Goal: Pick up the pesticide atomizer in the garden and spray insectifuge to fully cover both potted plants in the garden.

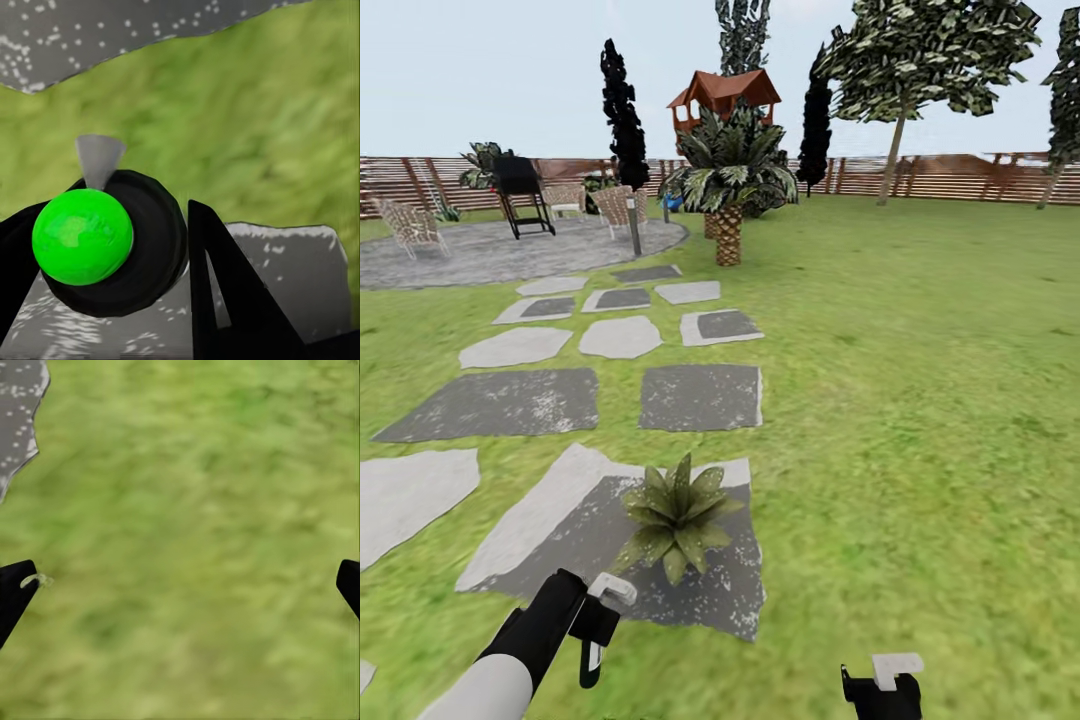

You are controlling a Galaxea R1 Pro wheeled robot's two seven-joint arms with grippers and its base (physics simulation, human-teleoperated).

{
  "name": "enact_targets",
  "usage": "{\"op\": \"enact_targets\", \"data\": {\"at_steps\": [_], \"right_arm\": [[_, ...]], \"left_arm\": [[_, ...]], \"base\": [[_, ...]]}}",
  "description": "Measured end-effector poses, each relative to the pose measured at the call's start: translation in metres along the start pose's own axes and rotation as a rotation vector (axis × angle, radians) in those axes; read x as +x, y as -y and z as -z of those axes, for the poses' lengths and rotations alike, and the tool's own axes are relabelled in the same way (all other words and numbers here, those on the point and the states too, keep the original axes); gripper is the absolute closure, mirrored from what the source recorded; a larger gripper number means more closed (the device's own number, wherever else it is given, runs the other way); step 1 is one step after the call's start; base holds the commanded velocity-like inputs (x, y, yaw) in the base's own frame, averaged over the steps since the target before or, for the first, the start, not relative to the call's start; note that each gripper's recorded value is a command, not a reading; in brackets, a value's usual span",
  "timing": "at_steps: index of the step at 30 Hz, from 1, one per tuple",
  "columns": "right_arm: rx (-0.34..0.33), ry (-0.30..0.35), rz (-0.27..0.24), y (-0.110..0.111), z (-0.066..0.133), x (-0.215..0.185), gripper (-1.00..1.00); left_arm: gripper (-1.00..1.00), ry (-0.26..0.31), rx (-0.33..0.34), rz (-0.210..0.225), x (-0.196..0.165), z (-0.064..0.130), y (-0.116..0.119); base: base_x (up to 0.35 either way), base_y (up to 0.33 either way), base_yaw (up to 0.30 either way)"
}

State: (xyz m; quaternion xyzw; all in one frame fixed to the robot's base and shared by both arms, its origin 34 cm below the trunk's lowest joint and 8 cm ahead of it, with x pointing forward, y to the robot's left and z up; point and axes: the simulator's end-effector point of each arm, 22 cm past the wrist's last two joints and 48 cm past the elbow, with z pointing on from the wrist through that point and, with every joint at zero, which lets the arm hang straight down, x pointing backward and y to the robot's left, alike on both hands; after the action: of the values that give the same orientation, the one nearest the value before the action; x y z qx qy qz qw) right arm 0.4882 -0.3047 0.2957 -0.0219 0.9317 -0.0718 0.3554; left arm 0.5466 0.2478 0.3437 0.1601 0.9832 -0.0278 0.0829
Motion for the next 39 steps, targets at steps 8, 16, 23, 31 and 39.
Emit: {"op": "enact_targets", "data": {"at_steps": [8,16,23,31,39], "right_arm": [[0.000,0.001,0.000,0.000,0.000,0.000,-1.00],[0.001,0.001,0.000,0.000,0.000,0.000,-1.00],[0.000,0.001,0.000,0.000,0.000,0.000,-1.00],[0.000,0.000,0.000,0.000,0.000,0.000,-1.00],[0.000,0.000,0.000,0.000,0.000,0.000,-1.00]], "left_arm": [[1.00,-0.004,-0.001,-0.005,0.001,0.000,0.000],[1.00,-0.005,-0.002,-0.008,0.001,0.000,0.001],[1.00,-0.010,-0.006,-0.014,0.002,-0.001,0.000],[1.00,-0.025,-0.006,-0.013,0.009,-0.002,0.000],[1.00,-0.066,-0.015,-0.049,0.025,-0.008,0.003]], "base": [[0.038,-0.031,0.105],[0.191,-0.197,0.001],[0.159,-0.224,0.216],[0.033,-0.041,0.276],[0.000,-0.003,0.151]]}}
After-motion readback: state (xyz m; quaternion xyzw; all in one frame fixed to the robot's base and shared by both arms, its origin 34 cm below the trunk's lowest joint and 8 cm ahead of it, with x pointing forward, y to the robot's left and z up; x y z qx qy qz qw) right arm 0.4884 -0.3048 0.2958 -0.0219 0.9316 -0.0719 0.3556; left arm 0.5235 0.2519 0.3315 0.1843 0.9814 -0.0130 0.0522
